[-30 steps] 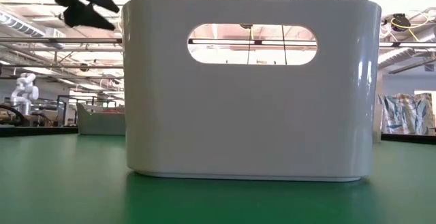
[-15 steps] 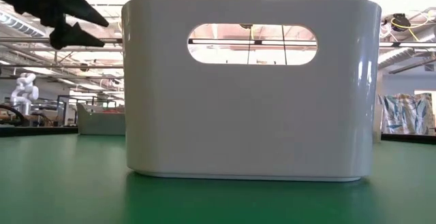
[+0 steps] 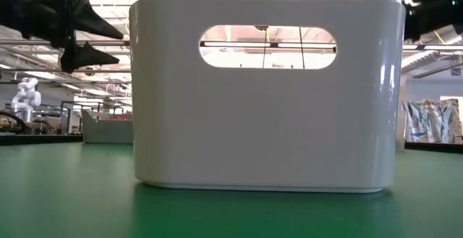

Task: Sort produce into baskets
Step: Return to Home Position

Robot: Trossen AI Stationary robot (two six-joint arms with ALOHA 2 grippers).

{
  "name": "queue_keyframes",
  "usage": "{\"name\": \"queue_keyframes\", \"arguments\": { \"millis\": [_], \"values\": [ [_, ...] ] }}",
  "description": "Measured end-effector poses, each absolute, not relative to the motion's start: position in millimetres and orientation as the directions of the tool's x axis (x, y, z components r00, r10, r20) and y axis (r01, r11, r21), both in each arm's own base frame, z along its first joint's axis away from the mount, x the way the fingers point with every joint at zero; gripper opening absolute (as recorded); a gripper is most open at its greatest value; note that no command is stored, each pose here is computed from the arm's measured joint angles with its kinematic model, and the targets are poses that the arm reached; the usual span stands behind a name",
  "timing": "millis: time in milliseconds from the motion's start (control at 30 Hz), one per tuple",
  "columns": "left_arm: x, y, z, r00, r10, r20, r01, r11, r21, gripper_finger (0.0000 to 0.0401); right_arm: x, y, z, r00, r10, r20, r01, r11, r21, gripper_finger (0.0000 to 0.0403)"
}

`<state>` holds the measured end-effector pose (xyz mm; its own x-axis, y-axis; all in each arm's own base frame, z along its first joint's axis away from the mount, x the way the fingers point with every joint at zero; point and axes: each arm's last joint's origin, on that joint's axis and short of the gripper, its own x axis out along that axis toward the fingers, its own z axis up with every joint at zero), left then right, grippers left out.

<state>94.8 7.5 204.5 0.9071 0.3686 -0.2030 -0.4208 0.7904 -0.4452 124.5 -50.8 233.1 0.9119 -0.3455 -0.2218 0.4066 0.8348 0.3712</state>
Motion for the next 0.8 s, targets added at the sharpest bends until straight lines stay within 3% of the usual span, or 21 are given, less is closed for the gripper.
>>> {"name": "queue_keyframes", "arguments": {
  "millis": [200,500,800],
  "values": [
    [99,7,188,0.906,0.368,-0.211,-0.424,0.775,-0.469,0.0329,122,-53,210,0.883,-0.368,-0.291,0.46,0.803,0.379,0.0],
    [98,7,190,0.91,0.369,-0.188,-0.413,0.776,-0.476,0.0329,96,-46,211,0.842,-0.459,-0.285,0.537,0.764,0.358,0.0],
    [98,8,191,0.909,0.373,-0.183,-0.415,0.79,-0.451,0.0329,81,-40,202,0.851,-0.498,-0.164,0.521,0.764,0.381,0.0]
  ]
}}
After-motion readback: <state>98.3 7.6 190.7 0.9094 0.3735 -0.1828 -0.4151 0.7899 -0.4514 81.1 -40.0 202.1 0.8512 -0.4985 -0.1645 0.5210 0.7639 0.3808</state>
